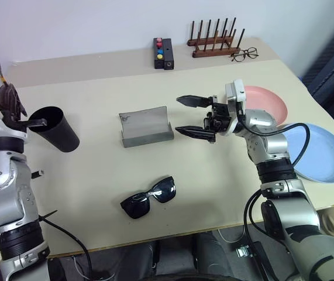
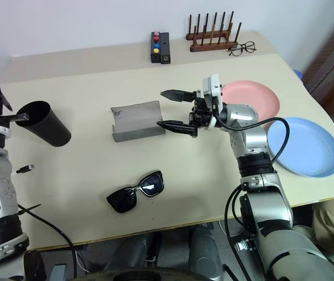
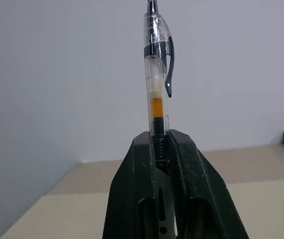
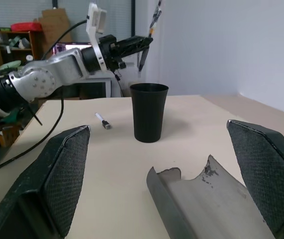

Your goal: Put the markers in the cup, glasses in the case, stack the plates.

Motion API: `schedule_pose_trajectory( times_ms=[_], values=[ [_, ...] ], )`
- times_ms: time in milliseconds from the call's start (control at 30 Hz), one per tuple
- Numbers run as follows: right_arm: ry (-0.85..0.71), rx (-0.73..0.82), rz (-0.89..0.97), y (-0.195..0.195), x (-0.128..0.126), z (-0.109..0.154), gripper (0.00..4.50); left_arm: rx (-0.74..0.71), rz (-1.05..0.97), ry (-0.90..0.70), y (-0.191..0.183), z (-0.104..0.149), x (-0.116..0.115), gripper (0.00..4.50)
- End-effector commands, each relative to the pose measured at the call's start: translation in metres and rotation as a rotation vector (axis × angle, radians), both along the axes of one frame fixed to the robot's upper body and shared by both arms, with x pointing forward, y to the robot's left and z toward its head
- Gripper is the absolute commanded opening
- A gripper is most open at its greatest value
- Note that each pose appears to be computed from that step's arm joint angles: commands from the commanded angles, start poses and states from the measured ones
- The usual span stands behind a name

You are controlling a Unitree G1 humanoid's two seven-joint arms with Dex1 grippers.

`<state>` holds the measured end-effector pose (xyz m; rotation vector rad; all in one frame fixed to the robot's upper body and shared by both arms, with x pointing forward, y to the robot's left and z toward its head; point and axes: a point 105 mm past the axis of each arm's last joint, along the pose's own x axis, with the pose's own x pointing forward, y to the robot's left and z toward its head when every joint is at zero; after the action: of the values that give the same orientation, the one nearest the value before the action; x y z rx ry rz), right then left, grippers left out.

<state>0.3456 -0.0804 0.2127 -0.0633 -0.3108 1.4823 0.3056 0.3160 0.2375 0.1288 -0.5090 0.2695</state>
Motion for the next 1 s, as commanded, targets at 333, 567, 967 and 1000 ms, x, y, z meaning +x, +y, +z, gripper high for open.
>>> schedule_pose_trajectory(
  times_ms=[333, 567, 967, 1000],
  values=[
    [-0.066, 0.036, 0.001, -0.002, 0.001, 0.013, 4.50, 0.069, 0.031, -0.055, -0.011, 0.009, 0.006, 0.01],
    [-0.071, 0.034, -0.011, -0.005, 0.002, 0.013, 4.50, 0.073, 0.057, -0.034, -0.007, 0.000, 0.006, 1.59],
    [-0.070, 0.015, -0.011, -0.003, 0.001, 0.010, 4.50, -0.036, -0.037, -0.075, 0.000, 0.022, -0.009, 4.46],
    [-0.068, 0.011, -0.008, -0.003, 0.000, 0.009, 4.50, -0.050, -0.043, -0.073, 0.008, 0.028, -0.014, 4.46]
  ],
)
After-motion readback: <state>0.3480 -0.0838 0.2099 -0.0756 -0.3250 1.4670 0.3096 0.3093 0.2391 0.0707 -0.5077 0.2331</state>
